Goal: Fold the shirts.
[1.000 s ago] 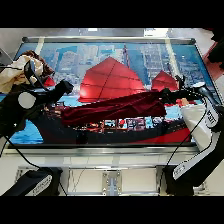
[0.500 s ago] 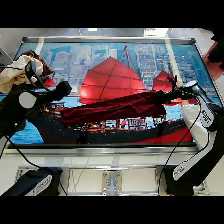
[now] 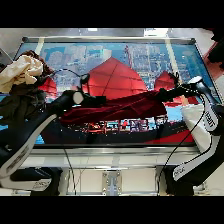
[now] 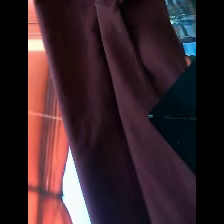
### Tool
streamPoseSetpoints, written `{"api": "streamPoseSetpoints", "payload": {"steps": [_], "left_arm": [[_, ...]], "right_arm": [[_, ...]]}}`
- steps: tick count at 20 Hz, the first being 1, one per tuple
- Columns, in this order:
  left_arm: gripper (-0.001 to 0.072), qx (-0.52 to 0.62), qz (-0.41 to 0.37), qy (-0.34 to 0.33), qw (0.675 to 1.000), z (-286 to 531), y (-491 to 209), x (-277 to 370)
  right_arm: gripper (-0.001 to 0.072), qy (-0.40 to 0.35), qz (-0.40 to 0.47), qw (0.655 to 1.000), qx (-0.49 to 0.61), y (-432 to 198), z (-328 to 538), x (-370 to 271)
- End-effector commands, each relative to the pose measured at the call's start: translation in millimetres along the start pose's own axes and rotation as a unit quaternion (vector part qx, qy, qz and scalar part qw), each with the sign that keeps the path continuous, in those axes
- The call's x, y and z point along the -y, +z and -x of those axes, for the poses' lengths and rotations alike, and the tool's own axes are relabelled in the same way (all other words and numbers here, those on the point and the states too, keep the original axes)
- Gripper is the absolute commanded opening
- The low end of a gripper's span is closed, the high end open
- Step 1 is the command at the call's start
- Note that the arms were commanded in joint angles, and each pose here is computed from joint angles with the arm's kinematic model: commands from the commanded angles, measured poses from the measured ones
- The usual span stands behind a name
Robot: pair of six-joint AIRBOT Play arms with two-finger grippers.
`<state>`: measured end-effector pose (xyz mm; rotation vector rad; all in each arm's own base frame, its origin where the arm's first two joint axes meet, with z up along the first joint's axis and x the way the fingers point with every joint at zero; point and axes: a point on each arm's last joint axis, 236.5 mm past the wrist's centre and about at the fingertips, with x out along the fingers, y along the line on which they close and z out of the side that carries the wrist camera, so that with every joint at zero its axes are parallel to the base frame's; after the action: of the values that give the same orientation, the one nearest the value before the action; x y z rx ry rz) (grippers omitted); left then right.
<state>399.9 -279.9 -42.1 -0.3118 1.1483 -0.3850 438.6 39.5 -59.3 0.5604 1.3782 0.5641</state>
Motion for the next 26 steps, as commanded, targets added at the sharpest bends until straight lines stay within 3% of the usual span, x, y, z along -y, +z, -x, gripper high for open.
{"api": "streamPoseSetpoints", "payload": {"steps": [1, 10, 19, 26], "left_arm": [[0.0013, -0.062, -0.035, 0.001, 0.997, -56.3, -8.3, 20.8], [0.0013, -0.125, -0.054, 0.026, 0.990, -74.1, -25.8, 8.6], [0.0013, -0.138, -0.071, 0.025, 0.988, -73.3, -32.8, 9.9], [0.0015, -0.129, -0.081, 0.011, 0.988, -63.0, -23.7, 21.2]], "right_arm": [[0.0028, -0.013, 0.018, 1.000, 0.009, -1.3, 21.6, -21.4], [0.0028, -0.018, 0.094, 0.995, 0.011, -3.3, 25.6, -88.3], [0.0026, 0.003, 0.246, 0.968, 0.053, 17.0, 20.0, -264.0], [0.0026, 0.024, 0.278, 0.959, 0.042, -12.2, -23.0, -330.4]]}}
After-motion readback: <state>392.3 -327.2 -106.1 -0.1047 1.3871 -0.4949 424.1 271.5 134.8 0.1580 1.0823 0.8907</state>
